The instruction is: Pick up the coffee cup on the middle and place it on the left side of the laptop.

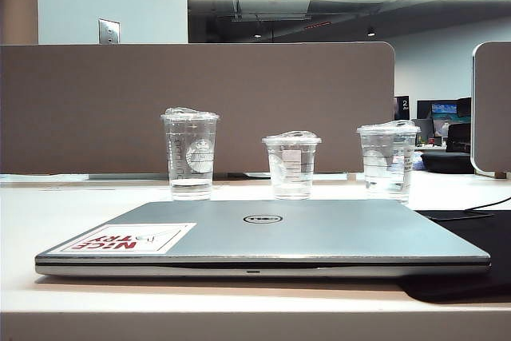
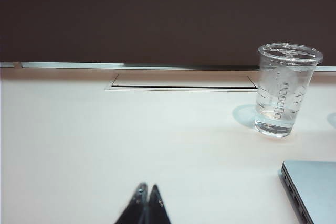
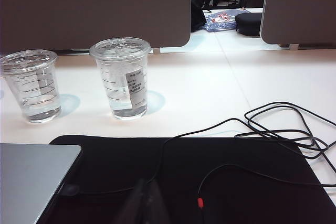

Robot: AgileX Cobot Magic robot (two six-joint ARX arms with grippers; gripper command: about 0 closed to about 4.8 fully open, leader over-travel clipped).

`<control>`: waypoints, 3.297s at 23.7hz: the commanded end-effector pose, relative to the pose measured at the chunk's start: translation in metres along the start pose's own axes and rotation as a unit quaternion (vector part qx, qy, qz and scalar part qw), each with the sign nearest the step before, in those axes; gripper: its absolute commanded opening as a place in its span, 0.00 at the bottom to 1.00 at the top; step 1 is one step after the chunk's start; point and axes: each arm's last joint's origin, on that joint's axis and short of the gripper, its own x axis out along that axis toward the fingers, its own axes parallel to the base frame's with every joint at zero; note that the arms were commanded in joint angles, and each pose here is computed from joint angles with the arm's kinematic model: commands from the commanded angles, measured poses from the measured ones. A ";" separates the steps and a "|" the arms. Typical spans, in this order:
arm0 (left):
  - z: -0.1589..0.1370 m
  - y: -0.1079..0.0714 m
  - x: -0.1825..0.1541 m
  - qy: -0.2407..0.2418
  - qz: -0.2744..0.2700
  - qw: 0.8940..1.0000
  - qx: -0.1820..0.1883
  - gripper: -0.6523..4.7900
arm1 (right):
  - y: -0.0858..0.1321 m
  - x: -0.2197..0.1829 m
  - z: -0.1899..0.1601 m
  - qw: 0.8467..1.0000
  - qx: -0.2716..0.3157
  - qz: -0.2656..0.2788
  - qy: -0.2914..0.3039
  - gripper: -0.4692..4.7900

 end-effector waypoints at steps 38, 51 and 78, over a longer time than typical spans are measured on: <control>0.036 -0.127 0.216 0.113 -0.406 0.906 -0.026 0.50 | 0.041 0.003 -0.017 0.977 -0.019 0.193 0.092 0.08; -0.032 -0.211 0.289 0.147 -0.417 0.897 0.009 1.00 | 0.041 0.003 -0.017 0.977 -0.019 0.193 0.093 0.08; -0.070 -0.242 0.336 0.152 -0.405 0.901 -0.023 1.00 | 0.042 0.004 -0.019 0.976 -0.021 0.193 0.104 0.08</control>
